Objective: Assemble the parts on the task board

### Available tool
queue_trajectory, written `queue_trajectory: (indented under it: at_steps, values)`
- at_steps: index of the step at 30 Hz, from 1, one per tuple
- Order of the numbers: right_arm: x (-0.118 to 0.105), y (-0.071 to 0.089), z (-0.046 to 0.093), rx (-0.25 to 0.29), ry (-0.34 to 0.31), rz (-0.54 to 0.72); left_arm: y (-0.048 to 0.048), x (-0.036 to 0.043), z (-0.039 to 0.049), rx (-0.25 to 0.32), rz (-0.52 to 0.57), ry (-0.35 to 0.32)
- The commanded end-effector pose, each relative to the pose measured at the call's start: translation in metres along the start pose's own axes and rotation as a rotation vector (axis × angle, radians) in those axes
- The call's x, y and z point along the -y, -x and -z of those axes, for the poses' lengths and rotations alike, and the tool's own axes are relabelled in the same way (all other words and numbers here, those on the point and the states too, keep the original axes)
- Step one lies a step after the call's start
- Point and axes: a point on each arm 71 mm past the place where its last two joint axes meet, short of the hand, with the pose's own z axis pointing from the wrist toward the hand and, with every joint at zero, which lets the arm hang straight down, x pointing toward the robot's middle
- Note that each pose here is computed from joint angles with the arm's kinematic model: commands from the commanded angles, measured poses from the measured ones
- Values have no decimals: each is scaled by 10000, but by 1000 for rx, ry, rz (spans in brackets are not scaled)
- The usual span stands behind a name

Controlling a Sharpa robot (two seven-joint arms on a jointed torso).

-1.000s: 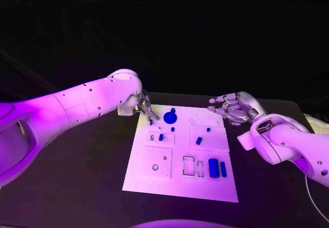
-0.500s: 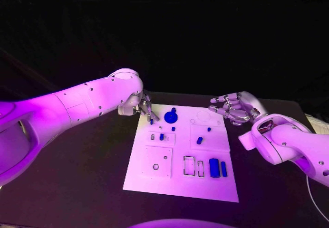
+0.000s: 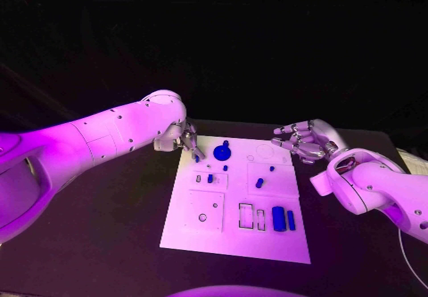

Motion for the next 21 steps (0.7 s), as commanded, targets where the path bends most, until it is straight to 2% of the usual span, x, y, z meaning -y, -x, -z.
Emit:
queue_trajectory:
  at_steps: [1,21]
  values:
    - [-7,-13,2,-10,7,1,-10,19,-3,-6,0,-3]
    - [0,-15,6,-17,-1,8,3,39,-1,25,29,-22]
